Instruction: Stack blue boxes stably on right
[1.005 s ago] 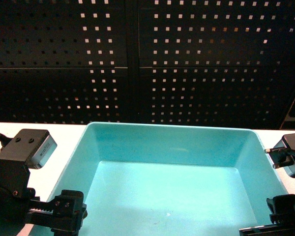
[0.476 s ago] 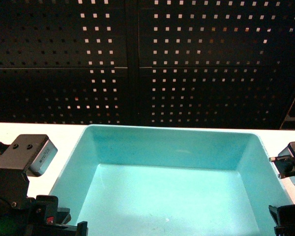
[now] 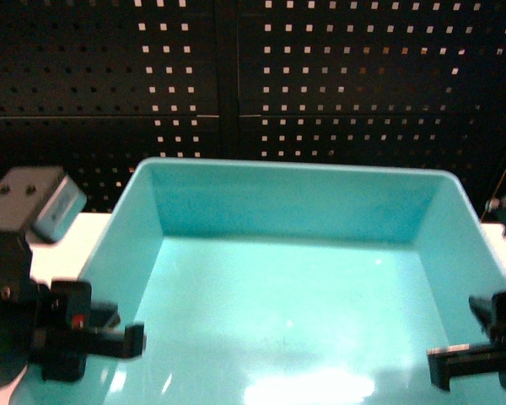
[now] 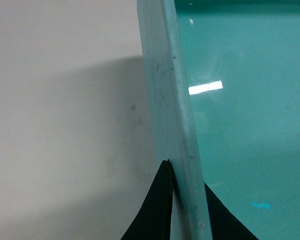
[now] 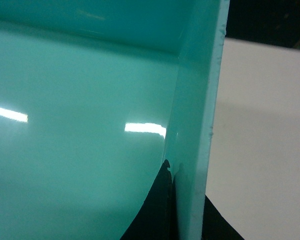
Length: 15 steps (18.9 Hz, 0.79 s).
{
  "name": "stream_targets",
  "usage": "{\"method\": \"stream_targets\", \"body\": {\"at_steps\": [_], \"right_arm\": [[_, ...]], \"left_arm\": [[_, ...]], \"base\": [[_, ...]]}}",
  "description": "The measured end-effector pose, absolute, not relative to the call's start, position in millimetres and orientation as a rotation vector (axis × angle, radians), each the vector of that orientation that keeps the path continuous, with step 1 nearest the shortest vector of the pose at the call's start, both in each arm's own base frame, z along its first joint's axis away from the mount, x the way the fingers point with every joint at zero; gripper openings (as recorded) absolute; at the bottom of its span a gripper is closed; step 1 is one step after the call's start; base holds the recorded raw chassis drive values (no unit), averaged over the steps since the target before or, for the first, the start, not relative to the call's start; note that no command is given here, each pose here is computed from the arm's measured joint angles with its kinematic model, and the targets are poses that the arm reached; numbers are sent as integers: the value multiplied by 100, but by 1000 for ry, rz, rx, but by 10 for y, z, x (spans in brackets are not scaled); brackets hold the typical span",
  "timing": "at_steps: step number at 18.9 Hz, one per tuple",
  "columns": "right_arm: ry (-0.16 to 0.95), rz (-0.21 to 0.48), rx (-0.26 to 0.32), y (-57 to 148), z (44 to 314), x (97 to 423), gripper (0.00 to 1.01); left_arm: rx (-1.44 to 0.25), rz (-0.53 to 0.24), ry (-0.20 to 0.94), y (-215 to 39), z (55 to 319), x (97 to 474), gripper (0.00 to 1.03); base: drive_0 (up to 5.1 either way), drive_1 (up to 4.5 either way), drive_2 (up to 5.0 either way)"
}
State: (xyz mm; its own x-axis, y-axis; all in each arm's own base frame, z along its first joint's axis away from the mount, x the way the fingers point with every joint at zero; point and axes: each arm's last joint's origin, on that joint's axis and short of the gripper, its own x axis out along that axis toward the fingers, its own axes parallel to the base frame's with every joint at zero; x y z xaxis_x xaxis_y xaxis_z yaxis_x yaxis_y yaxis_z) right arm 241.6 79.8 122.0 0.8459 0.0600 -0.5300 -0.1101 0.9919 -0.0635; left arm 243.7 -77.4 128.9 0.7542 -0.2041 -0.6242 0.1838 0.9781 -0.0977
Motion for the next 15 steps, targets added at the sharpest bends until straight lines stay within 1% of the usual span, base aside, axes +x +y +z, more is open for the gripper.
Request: {"method": "stream_targets", "body": {"at_steps": [2, 4, 6, 10, 15], "right_arm": [[475, 90, -89, 790, 1513, 2519, 2], [416, 92, -87, 770, 1768, 2566, 2], [373, 92, -85, 756, 1938, 2591, 2], [289, 98, -96, 751, 2186, 2619, 2], [229, 100, -102, 734, 2299, 2574, 2]], "left_arm": [[-33, -218, 610, -769, 1555, 2538, 5], [-41, -226, 560, -763, 1774, 2574, 5], [-49, -232, 518, -767, 1931, 2596, 5], [-62, -235, 441, -764, 2127, 2610, 5], [-64, -231, 376, -756, 2166, 2535, 5]], "base": [[0, 0, 0], [0, 0, 0], [0, 0, 0], [0, 0, 0], [0, 0, 0]]}}
